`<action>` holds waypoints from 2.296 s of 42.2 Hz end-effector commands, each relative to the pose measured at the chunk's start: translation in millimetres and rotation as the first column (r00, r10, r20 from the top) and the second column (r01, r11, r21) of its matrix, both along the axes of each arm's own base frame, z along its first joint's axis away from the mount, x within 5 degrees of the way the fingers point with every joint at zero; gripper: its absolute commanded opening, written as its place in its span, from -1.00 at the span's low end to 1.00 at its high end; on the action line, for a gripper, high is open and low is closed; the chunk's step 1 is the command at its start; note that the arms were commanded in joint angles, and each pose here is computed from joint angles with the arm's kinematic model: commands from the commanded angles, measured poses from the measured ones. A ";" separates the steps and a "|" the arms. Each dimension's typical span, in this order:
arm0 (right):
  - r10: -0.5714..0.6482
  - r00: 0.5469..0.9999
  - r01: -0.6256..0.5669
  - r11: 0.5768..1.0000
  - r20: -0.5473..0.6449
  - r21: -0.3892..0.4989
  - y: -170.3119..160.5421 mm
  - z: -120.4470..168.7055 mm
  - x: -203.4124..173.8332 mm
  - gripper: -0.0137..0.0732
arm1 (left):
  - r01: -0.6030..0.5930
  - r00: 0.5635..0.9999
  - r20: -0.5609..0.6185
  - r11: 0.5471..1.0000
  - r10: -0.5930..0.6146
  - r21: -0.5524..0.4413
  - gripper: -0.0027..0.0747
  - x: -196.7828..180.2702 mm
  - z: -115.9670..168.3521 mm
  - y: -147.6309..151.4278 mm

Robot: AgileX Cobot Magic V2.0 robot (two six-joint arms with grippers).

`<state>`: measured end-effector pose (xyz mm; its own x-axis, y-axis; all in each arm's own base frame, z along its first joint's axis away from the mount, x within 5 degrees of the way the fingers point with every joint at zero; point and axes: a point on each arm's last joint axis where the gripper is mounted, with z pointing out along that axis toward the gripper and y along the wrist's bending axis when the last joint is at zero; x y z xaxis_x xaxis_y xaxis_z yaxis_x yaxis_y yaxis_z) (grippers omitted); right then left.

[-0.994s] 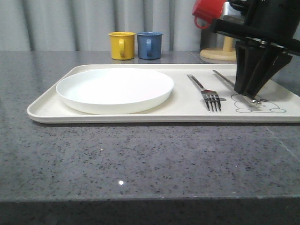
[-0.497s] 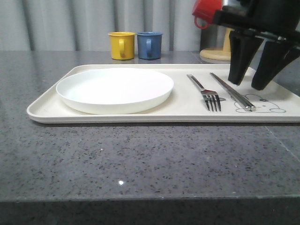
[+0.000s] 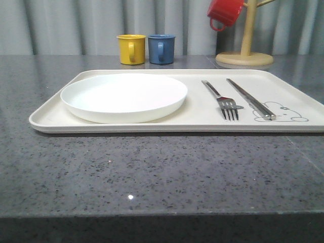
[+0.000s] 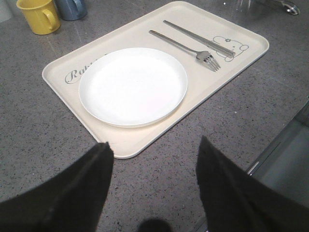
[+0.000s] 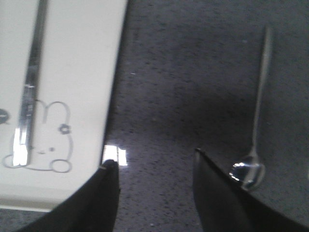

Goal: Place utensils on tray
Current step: 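Move the right gripper to the metal spoon and grasp it, then lay the spoon on the tray beside the chopsticks with the right gripper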

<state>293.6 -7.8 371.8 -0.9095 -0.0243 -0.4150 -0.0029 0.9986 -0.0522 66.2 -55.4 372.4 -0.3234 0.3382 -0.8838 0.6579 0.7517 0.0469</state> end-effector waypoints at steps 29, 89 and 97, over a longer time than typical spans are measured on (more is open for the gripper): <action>-0.204 0.970 0.203 0.979 -0.134 -0.019 -92.7 -83.9 57.2 0.41 | 0.011 0.998 0.065 0.998 -0.007 -0.065 0.08 0.9 12.8 -2.1; 0.186 0.980 -0.160 0.945 -0.065 0.285 78.6 -42.6 46.2 -0.71 | 0.011 0.998 0.065 0.998 -0.007 -0.065 0.08 0.9 12.8 -2.1; 0.048 0.997 -0.027 0.959 -0.068 0.281 76.3 -57.5 61.9 -0.71 | 0.011 0.998 0.065 0.998 -0.007 -0.065 0.08 0.9 12.8 -2.1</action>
<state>351.7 71.9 295.9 -0.9673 -0.0236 -0.2527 -0.0833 0.9700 0.2283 66.2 -55.4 372.4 -0.3234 0.3382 -0.8838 0.6579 0.7517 0.0469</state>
